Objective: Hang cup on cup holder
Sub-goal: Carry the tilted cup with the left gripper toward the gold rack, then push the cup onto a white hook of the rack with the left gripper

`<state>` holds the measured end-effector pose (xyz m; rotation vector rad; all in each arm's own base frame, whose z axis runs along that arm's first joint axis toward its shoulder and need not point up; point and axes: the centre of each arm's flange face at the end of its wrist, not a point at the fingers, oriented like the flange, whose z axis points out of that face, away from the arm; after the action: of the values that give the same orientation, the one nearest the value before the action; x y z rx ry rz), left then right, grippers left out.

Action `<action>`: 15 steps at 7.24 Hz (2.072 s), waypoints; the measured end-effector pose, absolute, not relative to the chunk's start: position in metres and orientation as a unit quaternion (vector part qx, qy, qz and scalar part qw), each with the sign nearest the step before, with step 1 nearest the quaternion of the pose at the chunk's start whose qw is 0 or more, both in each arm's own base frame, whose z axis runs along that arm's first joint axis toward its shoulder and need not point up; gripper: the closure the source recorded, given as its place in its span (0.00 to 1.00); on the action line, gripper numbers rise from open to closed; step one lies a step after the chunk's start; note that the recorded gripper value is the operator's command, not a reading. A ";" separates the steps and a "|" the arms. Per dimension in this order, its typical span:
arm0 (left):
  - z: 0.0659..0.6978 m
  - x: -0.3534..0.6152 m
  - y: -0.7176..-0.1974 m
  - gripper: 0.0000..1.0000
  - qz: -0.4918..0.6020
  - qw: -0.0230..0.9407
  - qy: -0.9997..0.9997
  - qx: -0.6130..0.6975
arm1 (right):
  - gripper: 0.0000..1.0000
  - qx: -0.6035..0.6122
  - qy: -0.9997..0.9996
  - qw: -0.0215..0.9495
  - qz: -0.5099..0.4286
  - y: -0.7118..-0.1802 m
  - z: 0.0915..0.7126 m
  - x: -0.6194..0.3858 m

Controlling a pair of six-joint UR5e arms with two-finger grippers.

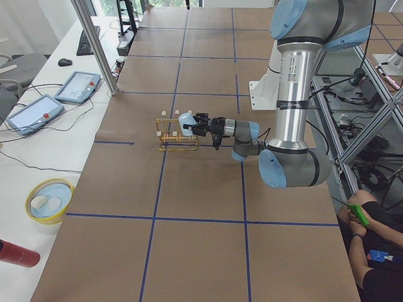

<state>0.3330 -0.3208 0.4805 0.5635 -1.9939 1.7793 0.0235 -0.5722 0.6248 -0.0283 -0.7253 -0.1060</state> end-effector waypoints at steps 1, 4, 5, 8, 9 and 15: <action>0.479 0.337 -0.320 1.00 0.638 0.204 -0.714 0.203 | 0.00 -0.014 -0.355 0.933 -0.052 -0.572 0.625 0.023; 0.478 0.350 -0.319 1.00 0.639 0.203 -0.713 0.206 | 0.00 -0.014 -0.355 0.933 -0.052 -0.572 0.625 0.024; 0.478 0.352 -0.319 1.00 0.639 0.202 -0.713 0.206 | 0.00 -0.014 -0.355 0.933 -0.052 -0.572 0.625 0.023; 0.479 0.355 -0.317 1.00 0.641 0.199 -0.712 0.207 | 0.00 -0.014 -0.355 0.933 -0.052 -0.572 0.625 0.023; 0.481 0.357 -0.316 1.00 0.641 0.197 -0.711 0.209 | 0.00 -0.014 -0.355 0.933 -0.052 -0.572 0.625 0.023; 0.485 0.357 -0.315 0.00 0.640 0.198 -0.709 0.219 | 0.00 -0.014 -0.355 0.933 -0.052 -0.572 0.625 0.023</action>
<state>0.3574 -0.3149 0.4855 0.6131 -1.9835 1.7921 0.0233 -0.5722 0.6248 -0.0283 -0.7254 -0.1064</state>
